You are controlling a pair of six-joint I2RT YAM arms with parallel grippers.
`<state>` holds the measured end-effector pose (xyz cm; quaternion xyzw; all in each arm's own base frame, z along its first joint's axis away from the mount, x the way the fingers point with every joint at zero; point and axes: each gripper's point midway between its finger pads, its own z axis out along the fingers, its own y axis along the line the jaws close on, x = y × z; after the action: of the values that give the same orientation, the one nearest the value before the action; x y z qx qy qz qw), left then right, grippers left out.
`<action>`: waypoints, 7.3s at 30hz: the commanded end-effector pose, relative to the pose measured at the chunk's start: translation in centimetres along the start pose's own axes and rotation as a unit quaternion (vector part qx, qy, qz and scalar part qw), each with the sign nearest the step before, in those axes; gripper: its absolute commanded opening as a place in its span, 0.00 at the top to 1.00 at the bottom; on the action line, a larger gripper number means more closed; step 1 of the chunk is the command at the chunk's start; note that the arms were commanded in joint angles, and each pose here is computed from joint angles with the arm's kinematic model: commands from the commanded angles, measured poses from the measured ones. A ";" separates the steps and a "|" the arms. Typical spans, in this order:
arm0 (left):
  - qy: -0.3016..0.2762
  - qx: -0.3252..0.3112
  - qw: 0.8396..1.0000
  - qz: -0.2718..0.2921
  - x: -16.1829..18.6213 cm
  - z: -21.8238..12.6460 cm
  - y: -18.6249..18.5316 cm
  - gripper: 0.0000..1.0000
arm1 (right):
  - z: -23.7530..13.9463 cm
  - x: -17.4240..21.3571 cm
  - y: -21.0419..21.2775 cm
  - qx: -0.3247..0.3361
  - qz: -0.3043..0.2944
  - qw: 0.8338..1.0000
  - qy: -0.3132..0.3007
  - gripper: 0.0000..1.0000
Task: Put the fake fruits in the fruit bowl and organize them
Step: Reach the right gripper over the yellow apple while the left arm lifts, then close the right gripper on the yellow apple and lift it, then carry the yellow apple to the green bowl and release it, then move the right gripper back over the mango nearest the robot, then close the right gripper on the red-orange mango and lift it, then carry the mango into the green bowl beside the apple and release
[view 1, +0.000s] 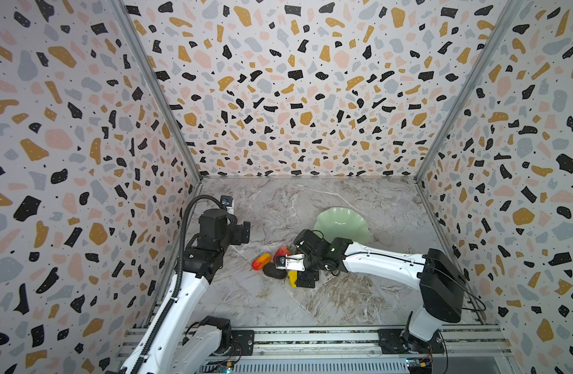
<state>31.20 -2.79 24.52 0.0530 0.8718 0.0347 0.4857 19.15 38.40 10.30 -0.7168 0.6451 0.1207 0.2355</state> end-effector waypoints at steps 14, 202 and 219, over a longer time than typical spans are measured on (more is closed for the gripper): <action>-0.024 0.021 0.999 -0.019 -0.5 0.7 0.2 0.00 | 3.5 1.0 1.8 -0.065 -0.025 0.997 0.034 0.12; -0.030 0.032 0.999 -0.027 -0.3 0.8 0.2 0.00 | 3.7 4.0 -5.8 -0.009 -0.030 0.999 -0.010 0.65; -0.032 0.038 0.998 -0.027 -0.4 0.8 0.0 0.00 | -14.4 9.3 -16.8 0.341 0.278 0.892 -0.098 0.77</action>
<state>31.79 -2.72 23.73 0.0499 0.8673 -0.0065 0.4952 32.28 28.14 20.80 -0.4989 0.7283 0.0706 0.4645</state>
